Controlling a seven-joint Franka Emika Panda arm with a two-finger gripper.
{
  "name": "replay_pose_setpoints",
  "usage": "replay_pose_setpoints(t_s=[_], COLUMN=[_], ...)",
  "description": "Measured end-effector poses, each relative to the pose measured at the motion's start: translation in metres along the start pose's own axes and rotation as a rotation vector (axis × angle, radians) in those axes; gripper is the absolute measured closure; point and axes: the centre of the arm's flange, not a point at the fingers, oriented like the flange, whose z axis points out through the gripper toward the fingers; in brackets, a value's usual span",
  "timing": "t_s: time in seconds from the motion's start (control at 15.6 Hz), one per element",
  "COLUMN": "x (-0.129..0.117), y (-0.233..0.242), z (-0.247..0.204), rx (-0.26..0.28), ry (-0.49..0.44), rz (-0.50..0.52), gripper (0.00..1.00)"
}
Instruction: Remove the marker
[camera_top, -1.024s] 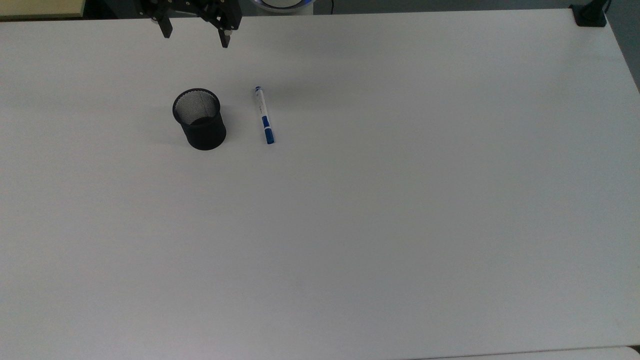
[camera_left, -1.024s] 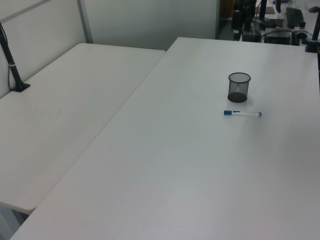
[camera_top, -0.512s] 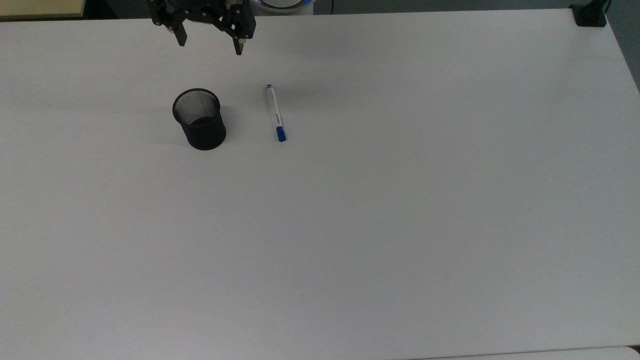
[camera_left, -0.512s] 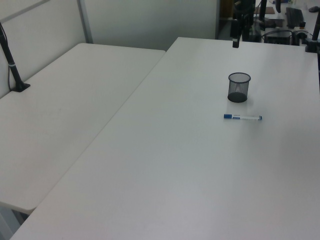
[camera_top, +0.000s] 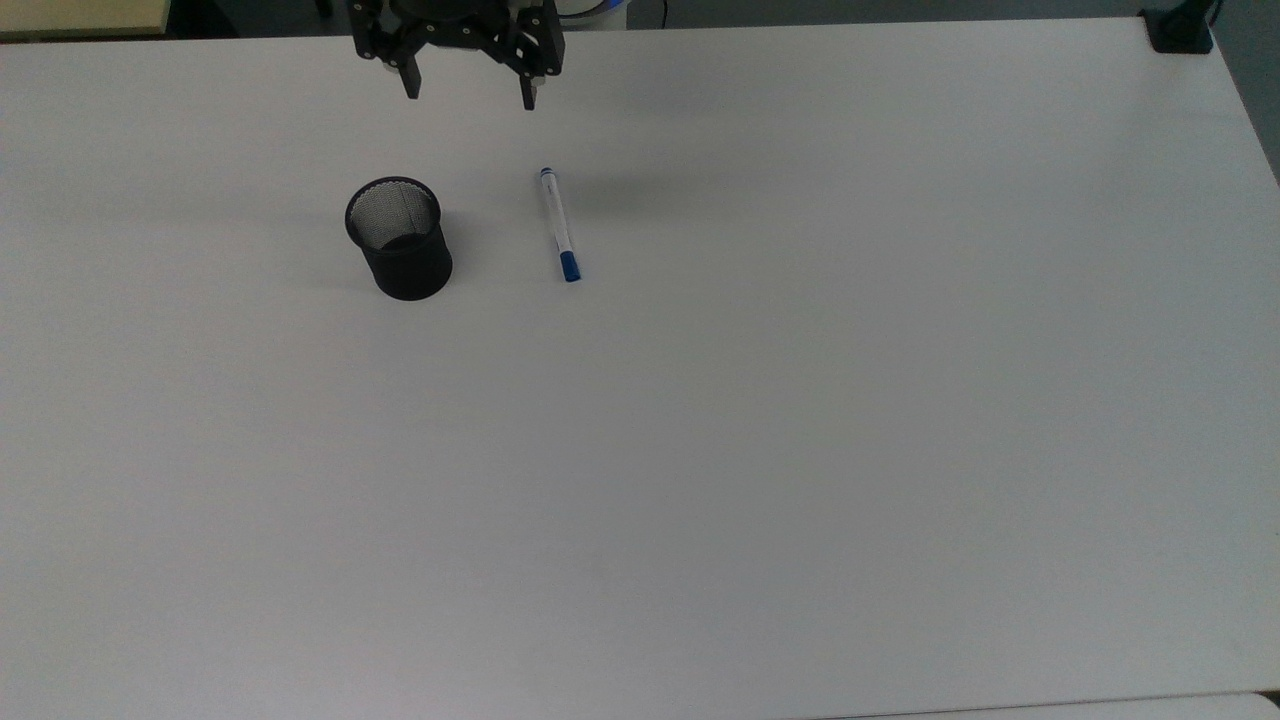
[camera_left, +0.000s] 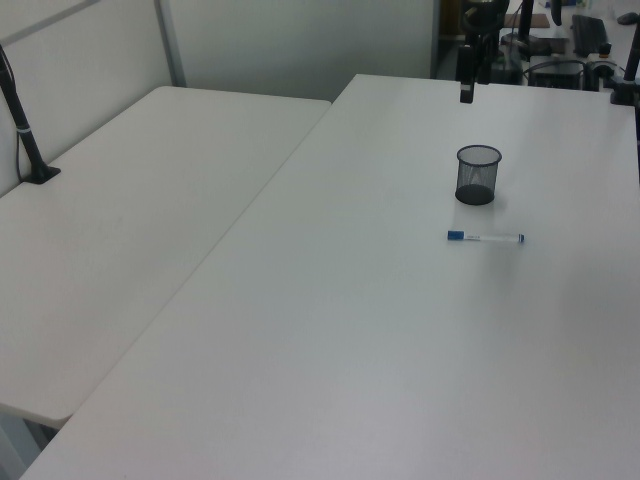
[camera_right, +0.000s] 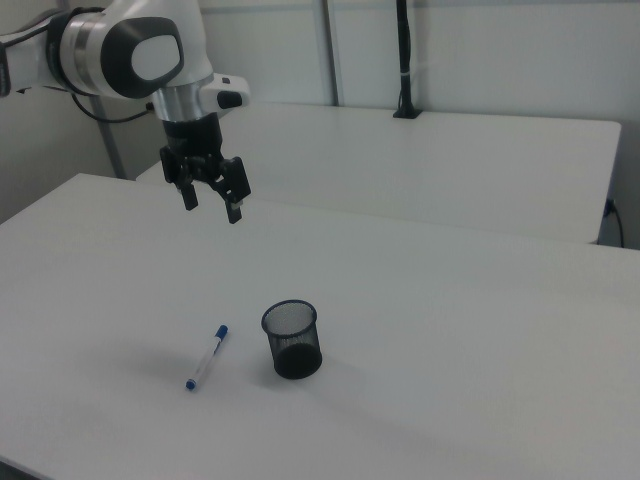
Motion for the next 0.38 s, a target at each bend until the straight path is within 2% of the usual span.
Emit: replay_pose_setpoints(t_s=[0.38], x=[-0.0016], y=[0.001], z=[-0.0028], rx=[0.0], ry=[0.0], rz=[0.002], gripper=[0.0])
